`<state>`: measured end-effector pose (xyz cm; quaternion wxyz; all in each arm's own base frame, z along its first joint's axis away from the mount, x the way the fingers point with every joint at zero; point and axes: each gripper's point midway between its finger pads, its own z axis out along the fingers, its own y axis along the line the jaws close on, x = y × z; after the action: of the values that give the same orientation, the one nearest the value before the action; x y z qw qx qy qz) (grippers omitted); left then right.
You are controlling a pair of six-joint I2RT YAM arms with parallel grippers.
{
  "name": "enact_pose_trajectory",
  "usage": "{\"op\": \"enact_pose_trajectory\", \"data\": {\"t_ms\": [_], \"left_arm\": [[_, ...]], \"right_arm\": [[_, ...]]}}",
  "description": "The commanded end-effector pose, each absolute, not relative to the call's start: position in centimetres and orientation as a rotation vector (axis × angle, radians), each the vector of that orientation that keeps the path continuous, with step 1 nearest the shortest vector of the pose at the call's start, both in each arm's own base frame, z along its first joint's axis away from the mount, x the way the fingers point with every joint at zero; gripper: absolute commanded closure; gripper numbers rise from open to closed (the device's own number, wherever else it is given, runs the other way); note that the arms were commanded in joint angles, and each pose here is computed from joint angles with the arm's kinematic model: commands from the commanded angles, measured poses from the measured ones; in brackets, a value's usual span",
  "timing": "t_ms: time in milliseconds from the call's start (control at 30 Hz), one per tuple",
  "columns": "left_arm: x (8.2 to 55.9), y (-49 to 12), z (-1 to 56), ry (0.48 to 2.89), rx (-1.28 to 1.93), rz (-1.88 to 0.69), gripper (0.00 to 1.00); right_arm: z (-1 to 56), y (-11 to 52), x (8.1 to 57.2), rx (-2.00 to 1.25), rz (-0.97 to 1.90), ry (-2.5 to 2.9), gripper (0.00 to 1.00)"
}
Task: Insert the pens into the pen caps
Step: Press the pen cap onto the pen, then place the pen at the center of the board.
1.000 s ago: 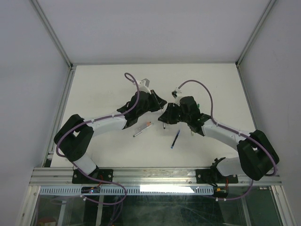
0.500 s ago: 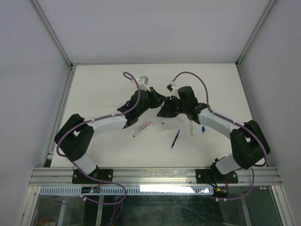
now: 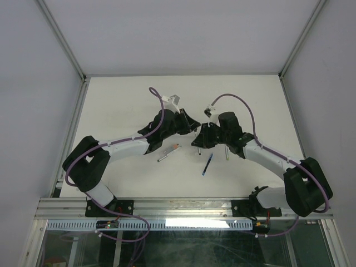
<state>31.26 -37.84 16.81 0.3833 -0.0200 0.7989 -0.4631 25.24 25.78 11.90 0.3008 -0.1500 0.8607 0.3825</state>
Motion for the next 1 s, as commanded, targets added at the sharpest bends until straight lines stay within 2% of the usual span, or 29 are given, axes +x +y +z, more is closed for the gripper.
{"op": "enact_pose_trajectory", "data": {"t_ms": [0, 100, 300, 467, 500, 533, 567, 833, 967], "left_arm": [[21.6, -39.0, 10.7, 2.403, 0.177, -1.306, 1.0], [21.6, -39.2, 10.9, 2.4, 0.177, -1.325, 0.97], [22.1, -39.0, 11.6, 2.377, 0.165, -1.329, 0.81], [22.4, -38.7, 12.0, 2.367, 0.148, -1.33, 0.73], [22.6, -38.7, 12.1, 2.364, 0.143, -1.331, 0.72], [22.6, -38.6, 12.2, 2.363, 0.138, -1.332, 0.71], [22.7, -38.6, 12.4, 2.358, 0.137, -1.336, 0.7], [23.9, -37.2, 13.5, 2.323, 0.106, -1.297, 0.67], [25.3, -35.7, 13.9, 2.309, 0.12, -1.202, 0.66]], "right_arm": [[19.6, 21.9, 35.5, -0.118, 0.778, 1.87, 1.0], [18.0, 21.9, 35.3, -0.119, 0.774, 1.896, 1.0], [16.5, 22.0, 34.6, -0.126, 0.772, 1.933, 1.0], [15.3, 22.5, 33.7, -0.143, 0.777, 1.967, 1.0], [15.2, 22.6, 33.5, -0.149, 0.783, 1.971, 1.0], [15.6, 25.2, 30.7, -0.197, 1.015, 2.013, 1.0], [15.6, 25.6, 30.1, -0.208, 1.046, 2.023, 1.0], [15.6, 25.2, 28.4, -0.205, 1.04, 2.066, 1.0], [15.2, 22.5, 28.9, -0.072, 0.879, 2.105, 1.0]]}}
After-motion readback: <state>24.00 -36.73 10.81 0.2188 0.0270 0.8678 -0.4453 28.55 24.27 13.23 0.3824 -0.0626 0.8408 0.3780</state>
